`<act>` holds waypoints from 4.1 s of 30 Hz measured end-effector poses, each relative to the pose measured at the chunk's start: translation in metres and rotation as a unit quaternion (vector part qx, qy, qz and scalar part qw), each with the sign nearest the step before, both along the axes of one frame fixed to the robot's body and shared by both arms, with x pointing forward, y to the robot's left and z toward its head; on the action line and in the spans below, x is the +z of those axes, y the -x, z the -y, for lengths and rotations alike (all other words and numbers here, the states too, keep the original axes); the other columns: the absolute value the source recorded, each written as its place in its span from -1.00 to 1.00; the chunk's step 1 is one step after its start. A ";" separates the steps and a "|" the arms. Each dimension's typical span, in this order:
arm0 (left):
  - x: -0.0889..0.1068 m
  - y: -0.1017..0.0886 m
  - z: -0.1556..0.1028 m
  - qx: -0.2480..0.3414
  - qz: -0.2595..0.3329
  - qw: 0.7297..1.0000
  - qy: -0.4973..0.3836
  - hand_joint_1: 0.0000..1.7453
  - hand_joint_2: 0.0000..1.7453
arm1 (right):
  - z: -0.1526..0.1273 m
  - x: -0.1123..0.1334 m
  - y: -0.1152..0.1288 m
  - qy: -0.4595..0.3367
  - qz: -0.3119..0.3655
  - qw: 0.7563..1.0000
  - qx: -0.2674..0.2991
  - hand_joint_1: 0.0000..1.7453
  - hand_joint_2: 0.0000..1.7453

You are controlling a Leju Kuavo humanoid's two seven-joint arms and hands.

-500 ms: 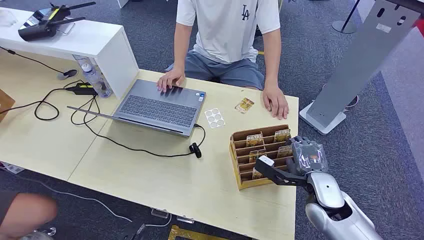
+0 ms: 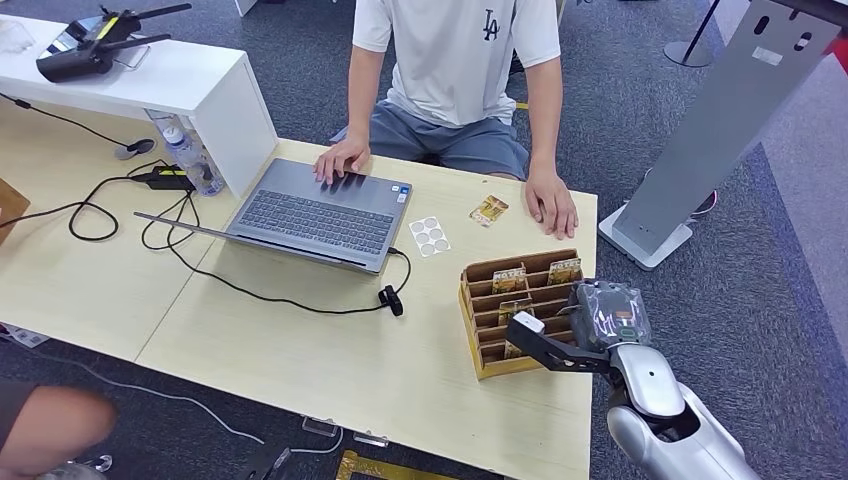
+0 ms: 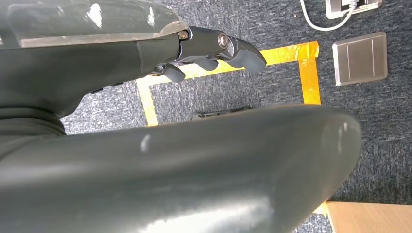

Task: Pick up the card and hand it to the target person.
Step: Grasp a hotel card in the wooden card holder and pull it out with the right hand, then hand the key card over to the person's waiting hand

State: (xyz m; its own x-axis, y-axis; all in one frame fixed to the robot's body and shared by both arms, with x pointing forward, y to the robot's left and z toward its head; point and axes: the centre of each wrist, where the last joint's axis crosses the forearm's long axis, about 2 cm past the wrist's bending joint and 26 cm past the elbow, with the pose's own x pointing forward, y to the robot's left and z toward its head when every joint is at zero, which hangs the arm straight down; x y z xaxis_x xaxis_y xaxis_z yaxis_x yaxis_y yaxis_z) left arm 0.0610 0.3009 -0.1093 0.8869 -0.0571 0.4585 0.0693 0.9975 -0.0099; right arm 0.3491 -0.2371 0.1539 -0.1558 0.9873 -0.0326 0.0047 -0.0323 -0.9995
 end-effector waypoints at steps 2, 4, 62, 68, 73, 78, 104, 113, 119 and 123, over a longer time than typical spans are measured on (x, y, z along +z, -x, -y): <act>0.000 0.000 0.000 0.001 0.000 1.000 0.000 -1.00 -1.00 | 0.000 0.000 0.000 0.000 0.001 1.000 0.000 0.66 1.00; 0.000 0.000 0.000 0.001 0.000 1.000 0.000 -1.00 -1.00 | 0.000 0.000 0.000 -0.001 0.002 1.000 0.000 0.66 1.00; 0.000 0.000 0.006 -0.010 0.006 1.000 0.014 -1.00 -1.00 | -0.042 0.057 0.047 -0.221 0.340 0.901 0.152 0.76 1.00; 0.000 0.000 0.007 -0.011 0.005 1.000 0.017 -1.00 0.50 | -0.048 0.045 0.044 -0.217 0.333 0.906 0.146 -0.56 1.00; 0.000 0.000 0.008 -0.014 0.008 1.000 0.023 -1.00 -1.00 | -0.052 0.038 0.043 -0.217 0.315 0.912 0.147 -1.00 1.00; 0.000 0.000 0.008 -0.009 0.012 1.000 0.021 -1.00 -1.00 | -0.052 0.030 0.039 -0.350 0.205 0.900 0.158 -1.00 1.00; 0.000 0.001 0.003 0.004 -0.002 1.000 0.006 -1.00 -1.00 | 0.003 -0.014 0.049 -0.616 -0.121 0.778 0.036 -1.00 1.00; 0.000 0.001 0.003 0.007 -0.006 1.000 0.007 -1.00 -1.00 | 0.022 -0.015 0.064 -0.654 -0.133 0.744 0.024 -1.00 1.00; 0.000 0.001 0.003 0.005 -0.006 1.000 0.007 -1.00 -1.00 | 0.028 -0.014 0.069 -0.664 -0.130 0.736 0.023 -1.00 1.00; 0.000 0.001 0.003 0.005 -0.008 1.000 0.007 -1.00 -1.00 | 0.031 -0.014 0.070 -0.665 -0.126 0.736 0.018 -1.00 1.00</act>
State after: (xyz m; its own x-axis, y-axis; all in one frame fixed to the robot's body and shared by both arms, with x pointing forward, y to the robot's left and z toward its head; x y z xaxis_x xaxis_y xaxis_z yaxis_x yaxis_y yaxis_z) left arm 0.0600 0.2976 -0.1094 0.8945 -0.0425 0.4451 0.0597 0.9979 -0.0247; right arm 0.2787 -0.2685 0.1396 -0.0190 0.1141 0.9933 -0.2093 0.9710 -0.1155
